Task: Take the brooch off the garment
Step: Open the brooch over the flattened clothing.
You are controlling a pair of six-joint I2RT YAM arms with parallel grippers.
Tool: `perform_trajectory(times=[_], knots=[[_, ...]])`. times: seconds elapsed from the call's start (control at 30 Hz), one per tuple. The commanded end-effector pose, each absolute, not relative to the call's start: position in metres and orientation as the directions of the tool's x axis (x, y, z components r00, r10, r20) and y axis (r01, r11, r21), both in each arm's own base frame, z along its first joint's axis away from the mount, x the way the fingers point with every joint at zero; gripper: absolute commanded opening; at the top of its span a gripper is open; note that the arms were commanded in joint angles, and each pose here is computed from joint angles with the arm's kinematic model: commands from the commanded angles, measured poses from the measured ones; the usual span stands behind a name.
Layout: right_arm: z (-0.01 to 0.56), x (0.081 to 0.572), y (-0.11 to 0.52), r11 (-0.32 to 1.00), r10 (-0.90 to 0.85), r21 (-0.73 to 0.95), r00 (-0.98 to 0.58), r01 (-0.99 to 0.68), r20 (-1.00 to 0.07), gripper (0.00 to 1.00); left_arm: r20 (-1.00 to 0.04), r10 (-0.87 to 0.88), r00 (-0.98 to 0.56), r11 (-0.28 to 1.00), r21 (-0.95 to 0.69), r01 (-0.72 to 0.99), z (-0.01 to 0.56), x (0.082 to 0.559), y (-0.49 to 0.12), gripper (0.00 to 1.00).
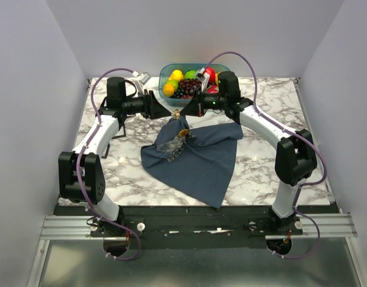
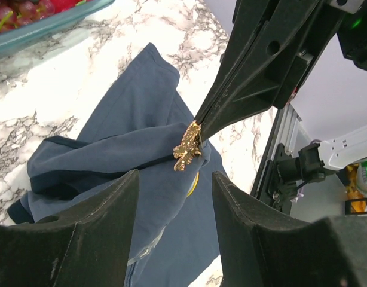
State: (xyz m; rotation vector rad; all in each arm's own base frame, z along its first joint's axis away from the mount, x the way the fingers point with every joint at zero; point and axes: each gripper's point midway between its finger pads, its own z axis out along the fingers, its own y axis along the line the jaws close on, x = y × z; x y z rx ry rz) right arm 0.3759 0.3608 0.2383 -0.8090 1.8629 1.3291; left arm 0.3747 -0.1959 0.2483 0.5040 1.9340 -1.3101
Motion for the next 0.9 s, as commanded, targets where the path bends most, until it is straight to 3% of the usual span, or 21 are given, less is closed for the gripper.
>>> perform_trajectory(times=[0.0, 0.4, 0.87], knots=[[0.275, 0.372, 0.363, 0.240, -0.062, 0.464, -0.490, -0.853, -0.869, 0.00, -0.752, -0.067, -0.656, 0.408, -0.621, 0.669, 0.239, 0.377, -0.195, 0.60], [0.269, 0.374, 0.364, 0.237, -0.067, 0.477, -0.504, -0.847, -0.861, 0.00, -0.661, -0.174, -0.730, 0.299, -0.742, 0.600, 0.240, 0.379, -0.216, 0.61], [0.262, 0.372, 0.364, 0.246, -0.079, 0.501, -0.533, -0.829, -0.843, 0.01, -0.642, -0.198, -0.740, 0.230, -0.765, 0.602, 0.249, 0.384, -0.229, 0.60]])
